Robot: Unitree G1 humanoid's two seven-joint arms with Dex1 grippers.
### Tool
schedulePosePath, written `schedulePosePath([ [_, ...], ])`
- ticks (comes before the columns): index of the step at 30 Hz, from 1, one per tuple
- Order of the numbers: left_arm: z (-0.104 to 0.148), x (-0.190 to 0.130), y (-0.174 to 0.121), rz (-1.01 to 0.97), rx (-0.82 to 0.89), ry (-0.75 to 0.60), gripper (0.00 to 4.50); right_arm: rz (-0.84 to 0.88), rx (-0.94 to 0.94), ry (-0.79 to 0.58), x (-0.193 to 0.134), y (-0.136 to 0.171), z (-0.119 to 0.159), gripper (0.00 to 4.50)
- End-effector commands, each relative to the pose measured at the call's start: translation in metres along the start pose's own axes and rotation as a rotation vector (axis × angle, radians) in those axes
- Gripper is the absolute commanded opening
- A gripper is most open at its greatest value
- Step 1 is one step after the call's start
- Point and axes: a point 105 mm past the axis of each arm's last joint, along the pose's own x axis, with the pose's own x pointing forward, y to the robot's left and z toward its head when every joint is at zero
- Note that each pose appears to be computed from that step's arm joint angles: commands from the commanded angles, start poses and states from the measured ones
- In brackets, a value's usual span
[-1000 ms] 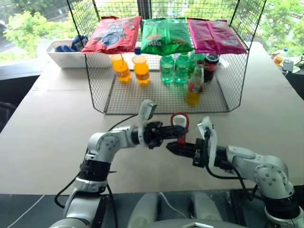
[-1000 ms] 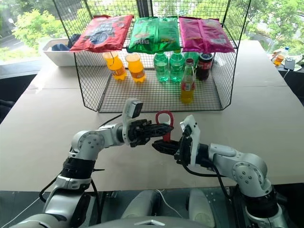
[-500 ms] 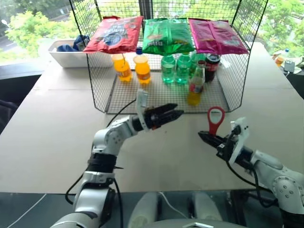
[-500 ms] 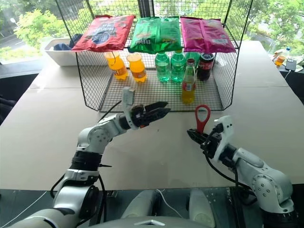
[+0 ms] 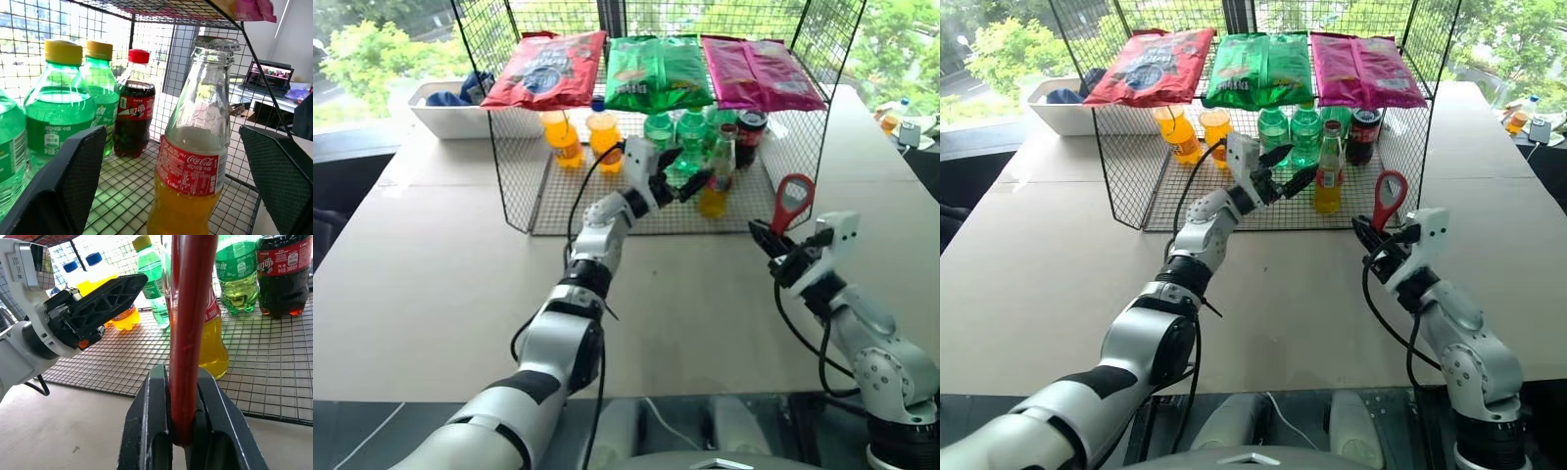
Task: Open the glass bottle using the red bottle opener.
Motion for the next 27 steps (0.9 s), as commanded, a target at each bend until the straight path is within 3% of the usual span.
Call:
schedulePosePath([
  [1, 0.008, 0.011, -0.008, -0.036, 0.047, -0.040, 4.46, 0.008, -0.038, -0.057, 0.000, 0.007, 0.012, 0.00],
  [16, 0.000, 0.045, -0.025, 0.005, 0.162, 0.042, 4.46, -0.017, -0.076, -0.081, 0.000, 0.007, 0.017, 0.00],
  [21, -0.001, 0.053, -0.023, 0.075, 0.186, 0.071, 4.46, -0.032, -0.237, -0.067, 0.001, 0.007, 0.020, 0.00],
  [27, -0.007, 0.058, -0.028, 0.099, 0.177, 0.102, 4.46, -0.063, -0.293, -0.108, 0.003, 0.009, 0.026, 0.00],
])
